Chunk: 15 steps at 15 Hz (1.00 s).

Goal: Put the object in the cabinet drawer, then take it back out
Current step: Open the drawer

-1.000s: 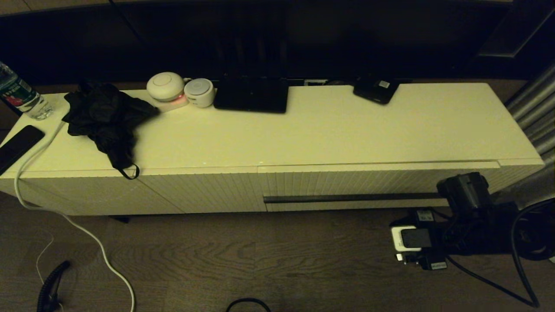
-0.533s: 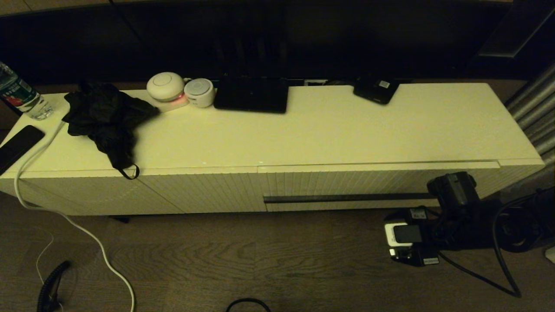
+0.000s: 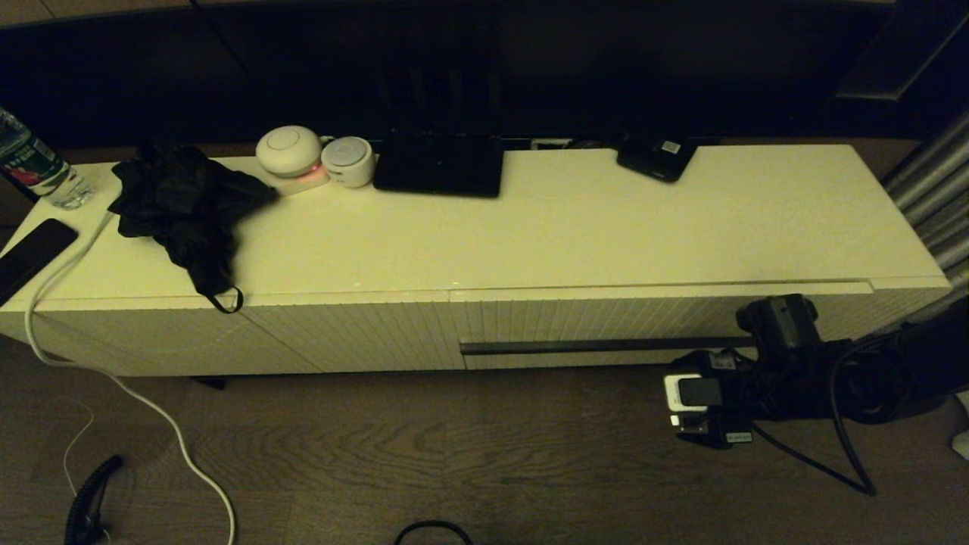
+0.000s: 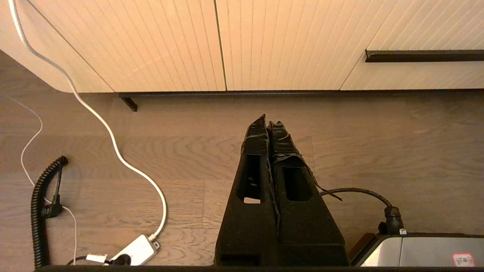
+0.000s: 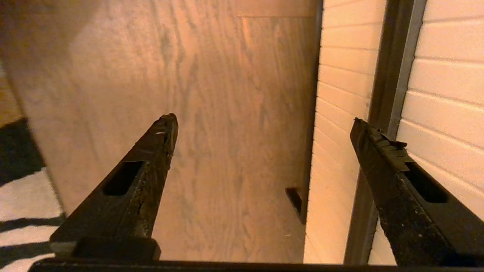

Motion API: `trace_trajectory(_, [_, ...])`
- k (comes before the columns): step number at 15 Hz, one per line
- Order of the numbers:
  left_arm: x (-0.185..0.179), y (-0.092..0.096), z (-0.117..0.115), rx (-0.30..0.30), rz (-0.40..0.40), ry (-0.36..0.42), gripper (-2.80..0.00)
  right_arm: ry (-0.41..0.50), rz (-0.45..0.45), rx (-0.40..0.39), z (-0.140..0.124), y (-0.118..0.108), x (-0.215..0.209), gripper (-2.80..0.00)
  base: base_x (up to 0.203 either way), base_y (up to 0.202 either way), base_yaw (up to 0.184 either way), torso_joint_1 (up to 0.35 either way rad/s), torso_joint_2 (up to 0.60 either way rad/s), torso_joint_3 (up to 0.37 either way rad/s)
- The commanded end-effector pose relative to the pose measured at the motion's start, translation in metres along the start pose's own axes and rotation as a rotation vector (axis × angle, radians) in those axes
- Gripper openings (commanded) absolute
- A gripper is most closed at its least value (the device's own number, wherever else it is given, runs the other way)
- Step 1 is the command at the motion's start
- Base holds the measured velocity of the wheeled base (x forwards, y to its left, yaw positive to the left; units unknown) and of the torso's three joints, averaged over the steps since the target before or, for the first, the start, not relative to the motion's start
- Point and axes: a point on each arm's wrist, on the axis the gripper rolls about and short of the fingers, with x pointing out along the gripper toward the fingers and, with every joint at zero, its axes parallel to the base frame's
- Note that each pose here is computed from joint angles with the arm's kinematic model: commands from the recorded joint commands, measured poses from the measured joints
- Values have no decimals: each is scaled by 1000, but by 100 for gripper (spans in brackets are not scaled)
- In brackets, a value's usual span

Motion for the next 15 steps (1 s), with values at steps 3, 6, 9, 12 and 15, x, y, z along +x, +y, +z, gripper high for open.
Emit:
trace_trajectory(3, [0,0,0,0,0,0,-280,-5,-15,-10,-2,-7,10,0,0,0,0,0,0,0])
trace_trajectory(6, [0,0,0,0,0,0,-280,3,-22,-2,-7,-12,18,0,0,0,0,0,0,0])
trace_trajectory(9, [0,0,0,0,0,0,-280,15,-35,6,-13,-18,22,0,0,0,0,0,0,0])
trace_trajectory(12, [0,0,0,0,0,0,-280,29,-62,5,-15,-27,25,0,0,0,0,0,0,0])
trace_trajectory(15, [0,0,0,0,0,-1,-280,31,-83,2,-15,-34,28,0,0,0,0,0,0,0])
